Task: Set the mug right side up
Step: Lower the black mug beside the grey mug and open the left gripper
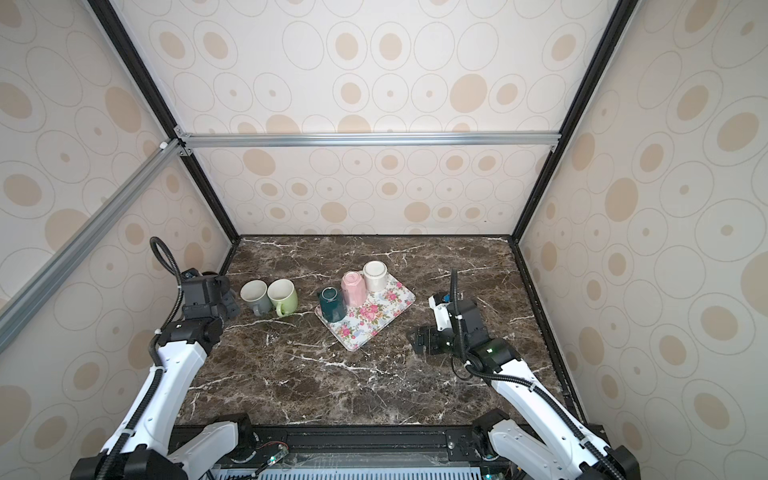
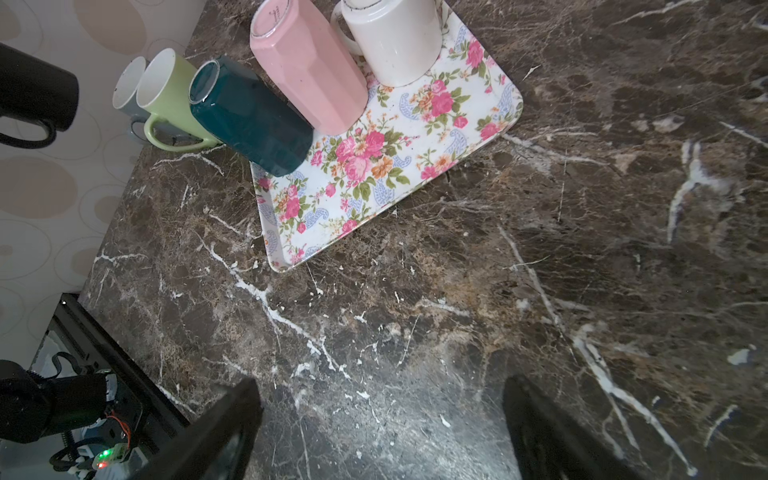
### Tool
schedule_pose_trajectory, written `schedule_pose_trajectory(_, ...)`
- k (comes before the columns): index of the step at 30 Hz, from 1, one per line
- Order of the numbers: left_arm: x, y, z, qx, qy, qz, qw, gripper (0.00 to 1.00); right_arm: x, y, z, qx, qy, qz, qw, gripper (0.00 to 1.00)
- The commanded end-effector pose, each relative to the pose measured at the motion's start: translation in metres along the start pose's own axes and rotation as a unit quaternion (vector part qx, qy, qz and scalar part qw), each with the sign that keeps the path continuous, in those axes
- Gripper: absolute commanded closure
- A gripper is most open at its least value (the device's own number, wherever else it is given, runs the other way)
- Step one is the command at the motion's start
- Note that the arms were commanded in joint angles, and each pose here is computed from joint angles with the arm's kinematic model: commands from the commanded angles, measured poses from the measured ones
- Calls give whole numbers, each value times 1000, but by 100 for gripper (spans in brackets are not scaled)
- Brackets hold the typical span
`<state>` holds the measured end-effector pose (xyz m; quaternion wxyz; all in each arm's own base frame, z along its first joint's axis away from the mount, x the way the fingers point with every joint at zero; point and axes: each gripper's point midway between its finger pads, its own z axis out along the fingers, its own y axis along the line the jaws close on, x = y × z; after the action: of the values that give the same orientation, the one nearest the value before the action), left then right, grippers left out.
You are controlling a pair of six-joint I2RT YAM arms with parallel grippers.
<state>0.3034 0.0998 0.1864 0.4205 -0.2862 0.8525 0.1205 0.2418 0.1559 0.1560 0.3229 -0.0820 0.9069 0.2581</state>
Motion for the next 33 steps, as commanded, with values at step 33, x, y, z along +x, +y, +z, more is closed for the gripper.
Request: schedule_pose_trajectory(33, 11, 5, 48, -15, -75, -86, 993, 100, 18, -13, 17, 10, 32, 12, 999, 6)
